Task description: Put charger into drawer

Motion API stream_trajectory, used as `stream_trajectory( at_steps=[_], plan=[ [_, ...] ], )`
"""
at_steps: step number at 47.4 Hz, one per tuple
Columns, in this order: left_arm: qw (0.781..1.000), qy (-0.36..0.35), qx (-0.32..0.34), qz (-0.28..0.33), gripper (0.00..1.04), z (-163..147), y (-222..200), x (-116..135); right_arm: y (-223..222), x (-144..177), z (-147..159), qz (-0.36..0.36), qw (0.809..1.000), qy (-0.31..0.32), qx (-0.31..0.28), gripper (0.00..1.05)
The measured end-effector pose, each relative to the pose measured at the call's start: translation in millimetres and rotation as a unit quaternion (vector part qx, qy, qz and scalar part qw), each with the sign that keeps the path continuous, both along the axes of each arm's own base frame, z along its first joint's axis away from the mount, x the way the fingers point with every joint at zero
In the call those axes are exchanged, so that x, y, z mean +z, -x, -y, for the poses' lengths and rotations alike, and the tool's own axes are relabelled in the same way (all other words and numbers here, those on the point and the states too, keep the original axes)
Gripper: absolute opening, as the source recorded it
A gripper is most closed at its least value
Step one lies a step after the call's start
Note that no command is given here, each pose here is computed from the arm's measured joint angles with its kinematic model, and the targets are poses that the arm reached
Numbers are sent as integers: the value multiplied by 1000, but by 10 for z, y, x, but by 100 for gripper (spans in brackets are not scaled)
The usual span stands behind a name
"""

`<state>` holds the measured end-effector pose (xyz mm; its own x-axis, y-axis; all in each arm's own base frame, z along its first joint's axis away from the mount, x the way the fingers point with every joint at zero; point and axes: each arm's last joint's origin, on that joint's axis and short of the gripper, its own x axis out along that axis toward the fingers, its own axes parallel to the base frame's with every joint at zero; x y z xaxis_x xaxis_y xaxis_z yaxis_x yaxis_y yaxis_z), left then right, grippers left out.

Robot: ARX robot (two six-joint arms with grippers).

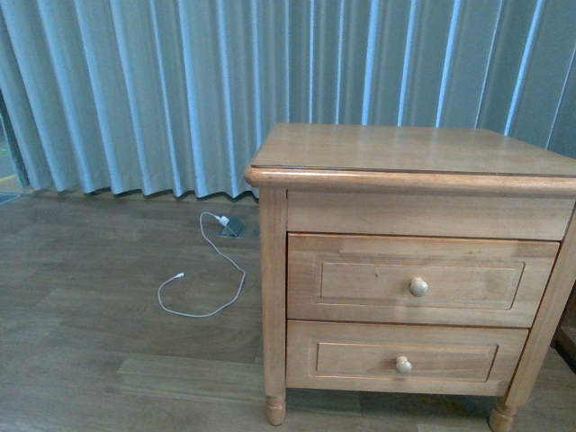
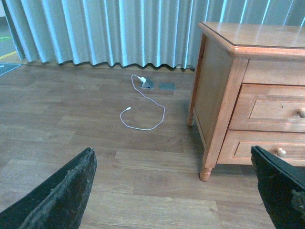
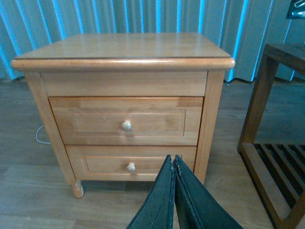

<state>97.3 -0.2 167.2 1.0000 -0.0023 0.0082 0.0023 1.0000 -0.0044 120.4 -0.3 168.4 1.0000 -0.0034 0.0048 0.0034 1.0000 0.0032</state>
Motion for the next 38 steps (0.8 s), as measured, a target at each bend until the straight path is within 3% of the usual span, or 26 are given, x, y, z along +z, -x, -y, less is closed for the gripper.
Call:
stream_trajectory(
  at_steps=[38],
  plan=[
    [1000, 0, 0, 0, 99, 0, 0, 0, 227, -33, -1, -2, 1000, 1, 1, 2]
  ],
)
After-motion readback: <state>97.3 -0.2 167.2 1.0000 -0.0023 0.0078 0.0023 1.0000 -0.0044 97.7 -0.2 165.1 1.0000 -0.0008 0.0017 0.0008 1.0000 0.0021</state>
